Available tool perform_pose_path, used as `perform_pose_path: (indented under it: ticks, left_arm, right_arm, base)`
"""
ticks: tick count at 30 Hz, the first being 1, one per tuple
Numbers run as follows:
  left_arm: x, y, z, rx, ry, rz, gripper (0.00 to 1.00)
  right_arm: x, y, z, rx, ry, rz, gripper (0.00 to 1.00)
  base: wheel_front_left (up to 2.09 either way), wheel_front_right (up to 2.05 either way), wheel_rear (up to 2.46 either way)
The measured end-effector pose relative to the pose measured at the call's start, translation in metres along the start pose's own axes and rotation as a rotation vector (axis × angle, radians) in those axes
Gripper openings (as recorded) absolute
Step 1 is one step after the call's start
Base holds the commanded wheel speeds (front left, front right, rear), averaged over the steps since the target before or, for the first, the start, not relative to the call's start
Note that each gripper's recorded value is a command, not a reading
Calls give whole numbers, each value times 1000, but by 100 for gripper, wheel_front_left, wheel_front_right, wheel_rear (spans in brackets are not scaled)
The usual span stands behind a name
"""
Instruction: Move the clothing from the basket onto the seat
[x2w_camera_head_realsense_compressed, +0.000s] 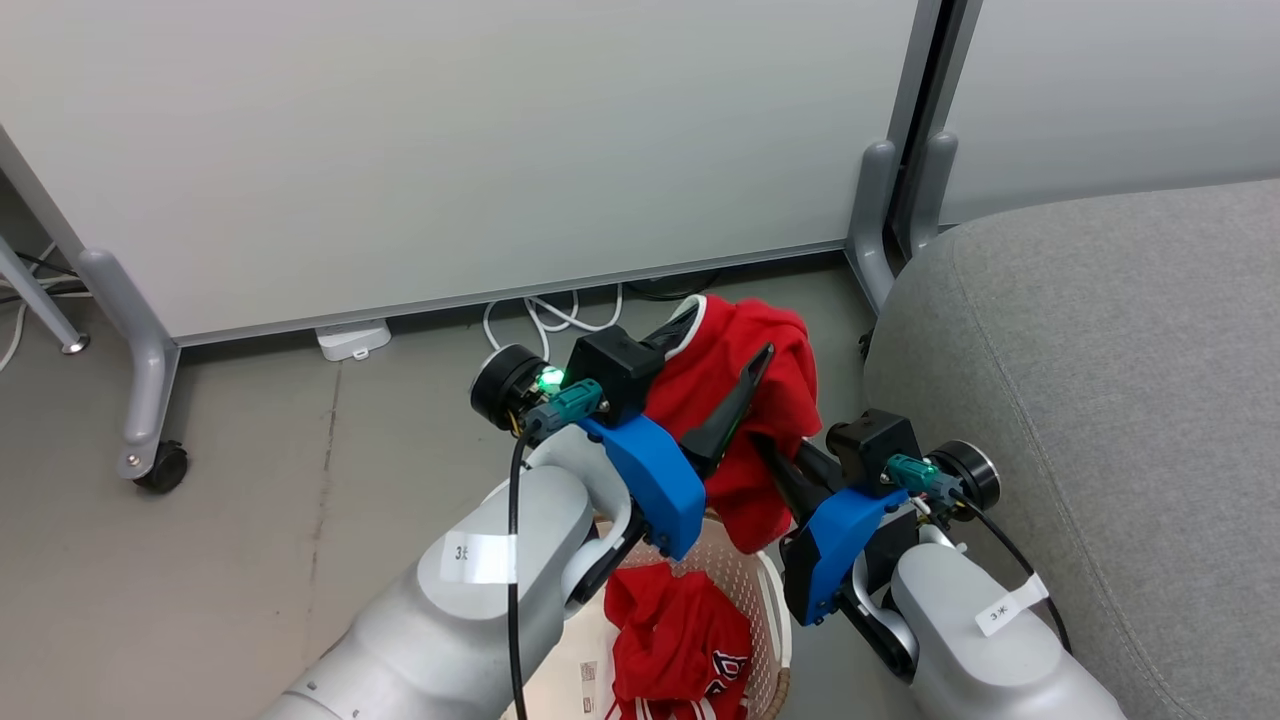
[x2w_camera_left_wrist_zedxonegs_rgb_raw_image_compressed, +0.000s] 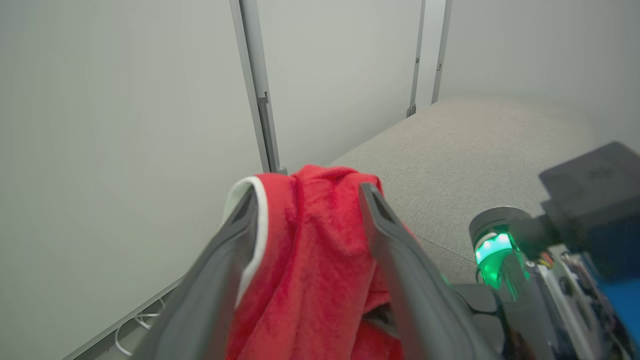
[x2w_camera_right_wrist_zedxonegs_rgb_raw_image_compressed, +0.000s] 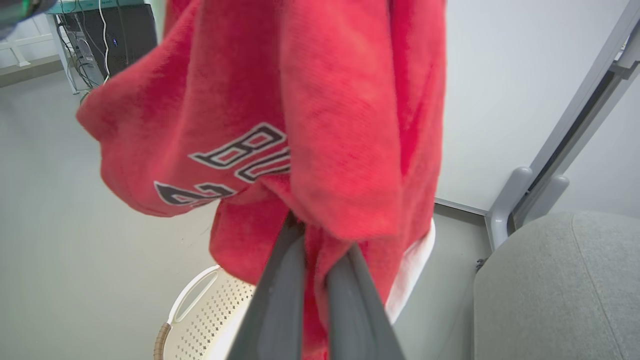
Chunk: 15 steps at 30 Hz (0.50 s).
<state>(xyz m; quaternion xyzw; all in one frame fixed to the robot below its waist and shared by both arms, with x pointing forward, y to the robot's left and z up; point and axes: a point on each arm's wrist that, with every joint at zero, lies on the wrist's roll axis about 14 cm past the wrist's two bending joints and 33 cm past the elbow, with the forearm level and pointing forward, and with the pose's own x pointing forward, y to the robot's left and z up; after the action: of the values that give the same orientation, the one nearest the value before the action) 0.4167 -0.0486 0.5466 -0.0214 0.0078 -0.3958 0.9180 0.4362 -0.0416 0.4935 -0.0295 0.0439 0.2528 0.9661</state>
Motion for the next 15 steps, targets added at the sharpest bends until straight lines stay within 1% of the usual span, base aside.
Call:
perform_pose_path:
  ticks: [8, 15]
  left_arm:
    - [-1, 5, 4, -16, -17, 23, 100]
    - [-18, 22, -4, -51, -39, 106, 100]
  right_arm:
    - [0, -2, 1, 3, -3, -7, 0]
    - [-1, -6, 3, 3, -13, -20, 0]
  base:
    - [0, 0, 0]
    - [0, 0, 0]
